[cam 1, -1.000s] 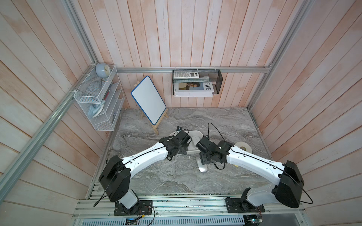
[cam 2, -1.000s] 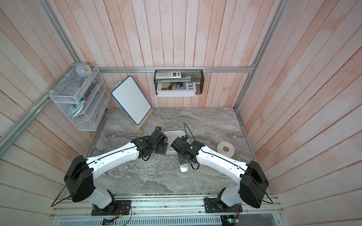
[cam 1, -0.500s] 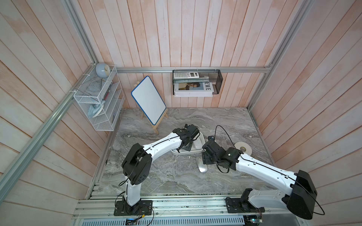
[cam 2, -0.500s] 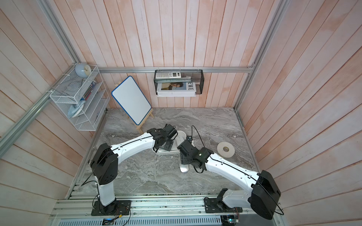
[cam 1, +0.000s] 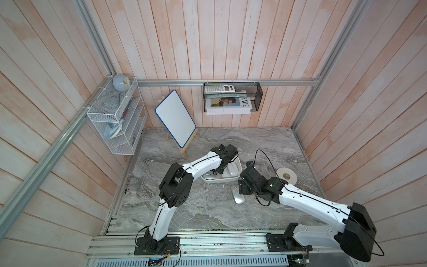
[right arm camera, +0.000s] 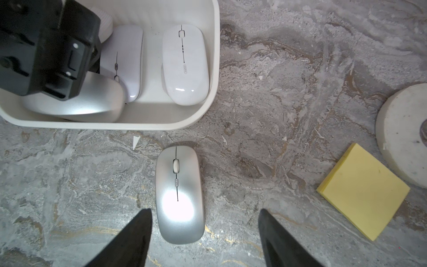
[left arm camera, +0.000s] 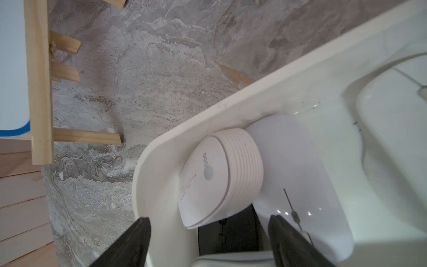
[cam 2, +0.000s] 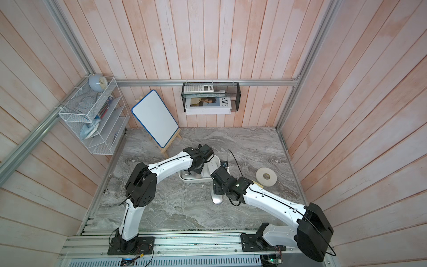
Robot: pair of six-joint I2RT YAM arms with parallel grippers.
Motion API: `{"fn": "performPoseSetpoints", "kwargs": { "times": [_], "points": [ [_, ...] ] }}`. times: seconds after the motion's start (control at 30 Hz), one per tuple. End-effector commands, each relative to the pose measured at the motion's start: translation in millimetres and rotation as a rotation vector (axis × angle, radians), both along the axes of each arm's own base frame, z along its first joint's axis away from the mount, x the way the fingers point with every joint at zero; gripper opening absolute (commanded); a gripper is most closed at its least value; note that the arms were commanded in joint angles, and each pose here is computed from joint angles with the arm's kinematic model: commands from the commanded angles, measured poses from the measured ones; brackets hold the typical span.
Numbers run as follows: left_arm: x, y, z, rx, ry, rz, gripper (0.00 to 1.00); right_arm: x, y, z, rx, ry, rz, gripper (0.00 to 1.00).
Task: Take out the mouse from the storage box
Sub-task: Pick up the mouse from the storage box.
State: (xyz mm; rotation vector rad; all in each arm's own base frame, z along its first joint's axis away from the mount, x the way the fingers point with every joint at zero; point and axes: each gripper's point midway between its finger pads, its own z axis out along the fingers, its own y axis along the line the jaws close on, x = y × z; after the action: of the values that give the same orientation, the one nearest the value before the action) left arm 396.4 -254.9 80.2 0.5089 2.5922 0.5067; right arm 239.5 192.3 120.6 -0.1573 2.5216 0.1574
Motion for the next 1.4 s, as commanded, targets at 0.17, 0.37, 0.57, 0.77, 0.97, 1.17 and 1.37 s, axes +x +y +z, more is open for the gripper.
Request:
{"fn": "performPoseSetpoints", "kwargs": {
  "times": [0.17,0.37,0.57,0.77,0.97,1.17,1.37],
  "points": [
    [11,13,-15,0.068,0.008,0.032,0.79,2,-8,-4,0.004,-0.001,-0.007,0.76],
    [14,13,-27,0.07,0.023,0.031,0.74,2,-8,-3,0.011,-0.002,-0.011,0.76],
    [16,10,-34,0.064,0.029,0.027,0.66,2,-7,-2,0.016,-0.003,-0.011,0.76],
    [20,11,-34,0.077,0.008,0.029,0.57,2,-7,0,0.02,-0.003,-0.01,0.76],
    [25,12,-25,0.087,-0.033,0.028,0.43,1,-7,-1,0.024,0.004,-0.013,0.76],
    [26,7,-4,0.045,-0.094,0.022,0.37,1,-5,-2,0.031,0.011,-0.009,0.77],
    [27,4,18,0.053,-0.16,0.007,0.28,1,-3,-2,0.033,0.016,-0.004,0.76]
  ]
}}
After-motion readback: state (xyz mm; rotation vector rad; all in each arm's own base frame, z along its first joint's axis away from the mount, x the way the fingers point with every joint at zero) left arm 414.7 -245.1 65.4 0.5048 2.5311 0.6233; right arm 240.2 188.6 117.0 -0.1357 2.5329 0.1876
